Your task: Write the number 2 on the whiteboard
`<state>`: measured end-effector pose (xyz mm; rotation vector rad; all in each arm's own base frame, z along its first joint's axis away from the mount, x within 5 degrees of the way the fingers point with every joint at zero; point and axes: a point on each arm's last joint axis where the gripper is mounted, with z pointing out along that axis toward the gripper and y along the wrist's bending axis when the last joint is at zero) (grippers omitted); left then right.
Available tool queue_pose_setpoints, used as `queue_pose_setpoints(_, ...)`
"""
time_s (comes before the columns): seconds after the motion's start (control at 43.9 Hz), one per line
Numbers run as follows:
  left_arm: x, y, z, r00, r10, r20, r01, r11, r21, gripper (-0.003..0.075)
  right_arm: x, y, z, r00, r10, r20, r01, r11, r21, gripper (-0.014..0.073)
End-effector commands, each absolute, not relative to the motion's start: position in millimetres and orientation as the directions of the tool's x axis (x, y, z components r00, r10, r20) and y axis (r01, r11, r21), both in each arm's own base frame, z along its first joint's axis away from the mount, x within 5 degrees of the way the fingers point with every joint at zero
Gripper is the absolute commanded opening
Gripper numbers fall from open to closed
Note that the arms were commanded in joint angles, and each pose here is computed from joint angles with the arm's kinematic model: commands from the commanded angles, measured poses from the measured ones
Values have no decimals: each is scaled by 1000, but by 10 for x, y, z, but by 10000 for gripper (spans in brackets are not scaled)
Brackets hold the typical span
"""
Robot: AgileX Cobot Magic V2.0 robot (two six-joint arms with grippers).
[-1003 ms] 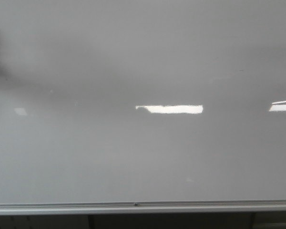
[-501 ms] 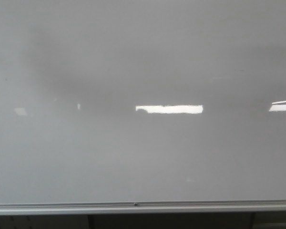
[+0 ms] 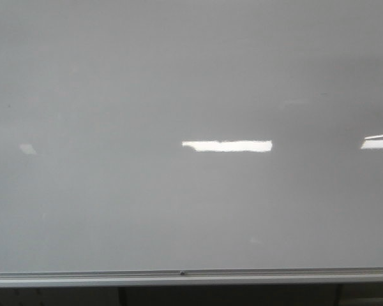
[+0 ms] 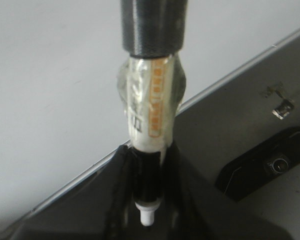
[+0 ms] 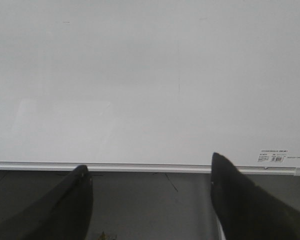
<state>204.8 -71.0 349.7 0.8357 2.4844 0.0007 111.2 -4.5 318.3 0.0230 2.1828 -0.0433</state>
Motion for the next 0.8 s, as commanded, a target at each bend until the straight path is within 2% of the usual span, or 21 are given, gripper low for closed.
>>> queue_pose_setpoints(0.0,1930,-922,3701,-545,640,-541,672,720,175,60,1171,-41,3298,-552,-3,-834,26,999,-21,523)
queue_pose_setpoints(0.091,1843,-1094,3688,-468,709,-527,751,634,186,60,1227,-9,3308,-619,-24,-785,-15,1000,-18,523)
queue_pose_setpoints(0.182,1771,-1255,3654,-408,759,-507,809,558,185,60,1319,71,3357,-652,-80,-754,-108,994,-12,522)
queue_pose_setpoints(0.342,1640,-1542,3577,-293,830,-475,889,420,185,60,1502,329,3476,-619,-313,-720,-405,913,-49,522)
queue_pose_setpoints(0.433,1573,-1672,3534,-224,862,-455,921,340,190,60,1575,532,3532,-545,-454,-705,-589,806,-64,522)
queue_pose_setpoints(0.57,1476,-1835,3483,-123,892,-434,952,229,202,60,1628,843,3584,-357,-641,-680,-809,576,-118,522)
queue_pose_setpoints(0.775,1393,-1989,3436,-56,900,-432,965,160,207,60,1629,1281,3557,-124,-756,-642,-943,292,-162,522)
